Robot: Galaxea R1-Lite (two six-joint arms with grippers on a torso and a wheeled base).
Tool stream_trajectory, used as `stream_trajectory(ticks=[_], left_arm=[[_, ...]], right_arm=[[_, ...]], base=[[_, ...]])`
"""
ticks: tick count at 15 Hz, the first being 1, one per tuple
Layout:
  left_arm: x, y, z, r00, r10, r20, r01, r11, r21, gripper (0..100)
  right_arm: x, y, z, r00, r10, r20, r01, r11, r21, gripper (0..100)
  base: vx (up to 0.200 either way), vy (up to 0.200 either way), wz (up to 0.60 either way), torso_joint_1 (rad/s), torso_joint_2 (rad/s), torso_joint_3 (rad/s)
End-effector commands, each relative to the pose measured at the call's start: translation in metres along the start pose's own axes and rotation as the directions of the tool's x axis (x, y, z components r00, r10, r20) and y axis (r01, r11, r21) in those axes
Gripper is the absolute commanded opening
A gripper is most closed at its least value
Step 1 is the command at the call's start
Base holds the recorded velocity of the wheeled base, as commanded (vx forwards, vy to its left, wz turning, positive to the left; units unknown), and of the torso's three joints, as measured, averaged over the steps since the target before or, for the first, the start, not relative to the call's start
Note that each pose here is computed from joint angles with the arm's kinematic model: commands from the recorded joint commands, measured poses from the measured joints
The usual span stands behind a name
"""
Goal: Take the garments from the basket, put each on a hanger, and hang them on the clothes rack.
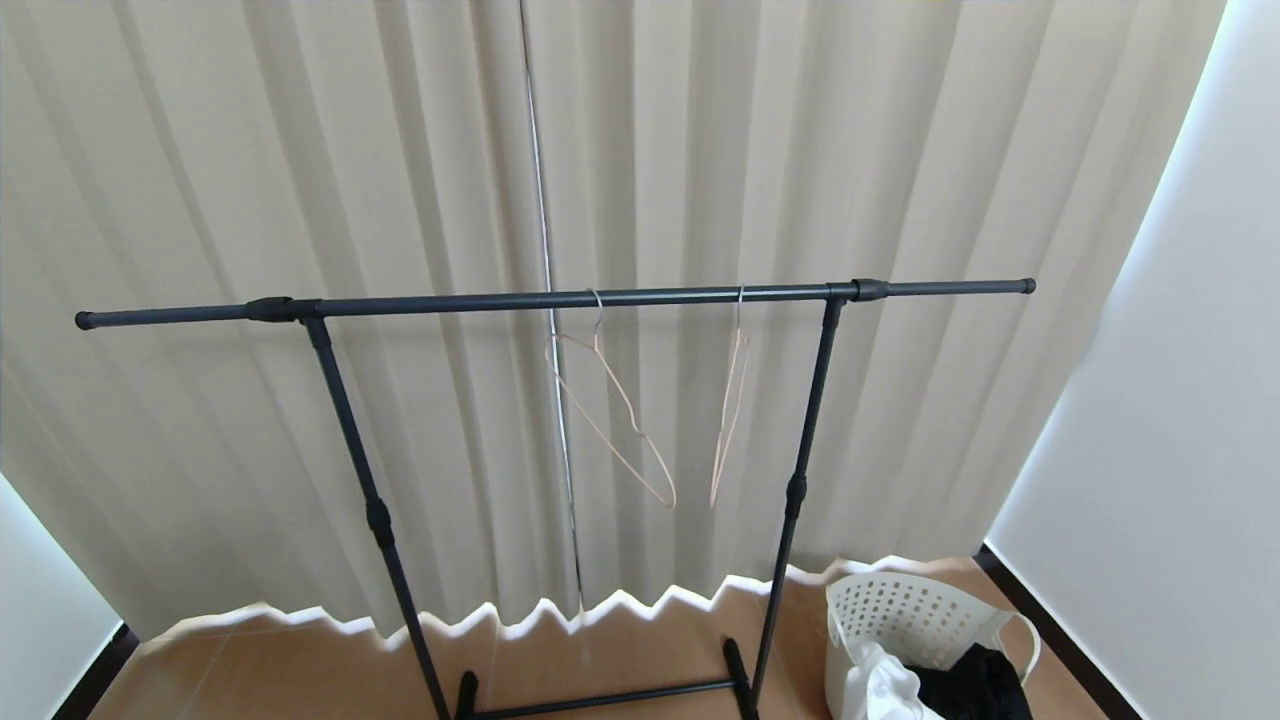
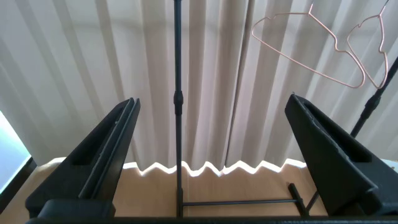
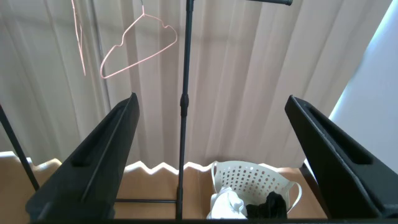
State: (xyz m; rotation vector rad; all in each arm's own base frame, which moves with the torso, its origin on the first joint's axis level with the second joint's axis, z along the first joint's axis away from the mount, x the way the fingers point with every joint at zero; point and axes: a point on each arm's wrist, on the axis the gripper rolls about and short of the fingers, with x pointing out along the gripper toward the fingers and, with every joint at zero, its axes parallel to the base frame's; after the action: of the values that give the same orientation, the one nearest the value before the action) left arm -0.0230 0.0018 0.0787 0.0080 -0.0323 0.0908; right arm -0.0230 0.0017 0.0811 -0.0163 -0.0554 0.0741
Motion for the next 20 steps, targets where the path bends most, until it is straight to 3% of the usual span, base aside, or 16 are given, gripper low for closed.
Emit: stream_trajectory(ticks=[1, 5, 15, 20], left_arm=[[0.0001, 0.0000, 0.0000, 1.000, 0.001, -0.001, -0.001, 1.000, 0.000, 100], [0.0001, -0.0004, -0.0001, 1.000, -0.015, -0.002, 0.016, 1.000, 0.018, 100], [0.0001, -0.0005, 0.0001, 1.000, -0.020, 0.000, 0.020, 1.000, 0.000, 100], [0.0001, -0.0005, 0.0001, 1.000, -0.020, 0.000, 0.020, 1.000, -0.003, 100]], right_arm=[[0.0000, 0.0000, 0.0000, 1.000, 0.001, 0.000, -0.001, 1.000, -0.003, 100], [0.0000, 0.0000, 0.0000, 1.000, 0.002, 0.000, -0.002, 1.000, -0.003, 100], [0.0001, 0.0001, 0.0001, 1.000, 0.004, -0.001, -0.004, 1.000, -0.003, 100], [0.0001, 0.0001, 0.0001, 1.000, 0.004, -0.001, -0.004, 1.000, -0.003, 100]], base=[[0.000, 0.000, 0.00, 0.000, 0.00, 0.000], [0.000, 0.000, 0.00, 0.000, 0.00, 0.000], [0.000, 0.000, 0.00, 0.000, 0.00, 0.000], [0.000, 0.000, 0.00, -0.132, 0.32, 0.174]])
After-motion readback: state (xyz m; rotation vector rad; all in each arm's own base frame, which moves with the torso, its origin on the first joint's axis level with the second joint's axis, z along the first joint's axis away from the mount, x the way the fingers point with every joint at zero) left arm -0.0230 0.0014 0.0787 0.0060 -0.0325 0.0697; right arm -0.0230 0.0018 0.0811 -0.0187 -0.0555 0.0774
